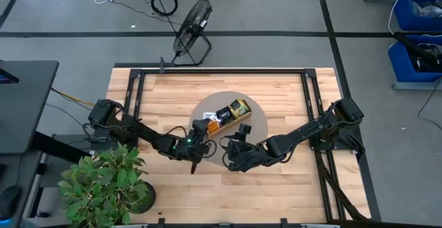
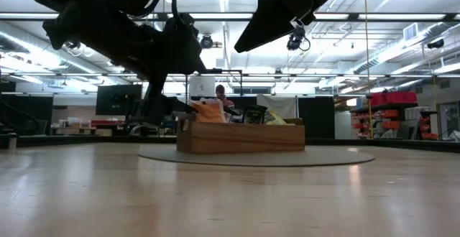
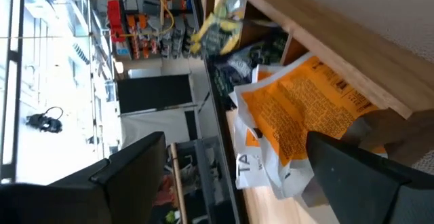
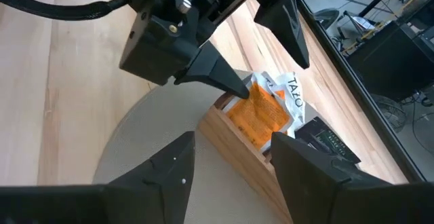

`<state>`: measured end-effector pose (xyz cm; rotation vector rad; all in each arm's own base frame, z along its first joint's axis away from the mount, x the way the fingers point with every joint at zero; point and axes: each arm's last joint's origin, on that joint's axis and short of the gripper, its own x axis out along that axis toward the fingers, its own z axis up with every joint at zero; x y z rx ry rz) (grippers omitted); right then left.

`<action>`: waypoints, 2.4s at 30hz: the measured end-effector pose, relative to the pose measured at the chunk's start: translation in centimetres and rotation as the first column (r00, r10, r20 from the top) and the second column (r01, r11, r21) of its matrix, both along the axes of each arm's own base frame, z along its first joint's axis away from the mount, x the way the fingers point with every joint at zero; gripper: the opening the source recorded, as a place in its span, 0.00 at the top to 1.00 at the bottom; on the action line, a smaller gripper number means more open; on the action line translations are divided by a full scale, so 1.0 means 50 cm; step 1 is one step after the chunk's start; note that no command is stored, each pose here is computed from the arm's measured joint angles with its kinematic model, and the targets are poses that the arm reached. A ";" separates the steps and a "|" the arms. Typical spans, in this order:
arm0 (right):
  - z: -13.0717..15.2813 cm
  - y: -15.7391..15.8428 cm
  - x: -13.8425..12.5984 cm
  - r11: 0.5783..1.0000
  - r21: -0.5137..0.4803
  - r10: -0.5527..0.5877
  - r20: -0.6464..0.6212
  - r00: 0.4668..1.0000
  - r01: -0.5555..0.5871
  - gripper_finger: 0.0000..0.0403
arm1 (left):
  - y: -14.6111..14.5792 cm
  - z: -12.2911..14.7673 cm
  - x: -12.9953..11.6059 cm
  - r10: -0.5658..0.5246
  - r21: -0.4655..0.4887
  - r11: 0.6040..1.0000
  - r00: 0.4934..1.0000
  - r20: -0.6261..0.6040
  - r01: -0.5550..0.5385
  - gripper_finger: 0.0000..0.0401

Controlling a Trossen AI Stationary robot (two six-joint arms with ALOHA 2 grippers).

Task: Pick & Place Tea
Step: Put the white tea bag into the left section of the wooden organizer, then return to Home Position

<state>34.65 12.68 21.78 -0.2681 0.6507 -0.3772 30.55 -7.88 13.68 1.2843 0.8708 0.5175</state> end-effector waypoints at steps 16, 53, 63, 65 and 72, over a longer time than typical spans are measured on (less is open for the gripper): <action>0.000 0.002 -0.001 1.000 -0.003 0.004 -0.002 1.000 -0.004 0.50 | -0.002 0.011 0.005 -0.019 -0.011 1.000 0.999 0.034 0.019 0.10; -0.006 -0.003 -0.010 0.997 -0.076 -0.034 -0.043 0.998 0.031 0.60 | 0.107 0.106 -0.204 0.027 -0.471 0.646 0.599 0.801 0.601 0.38; -0.006 -0.015 -0.006 0.996 -0.080 -0.050 -0.047 0.998 0.046 0.65 | 0.152 0.096 -0.263 0.011 -0.468 0.490 0.532 0.847 0.735 0.97; -0.006 -0.020 -0.004 0.995 -0.080 -0.058 -0.047 0.997 0.054 0.66 | 0.160 0.094 -0.269 0.005 -0.463 0.463 0.520 0.854 0.756 0.97; -0.006 -0.026 -0.002 0.995 -0.076 -0.070 -0.045 0.997 0.066 0.68 | 0.178 0.078 -0.309 0.042 -0.408 0.367 0.423 0.905 0.836 0.99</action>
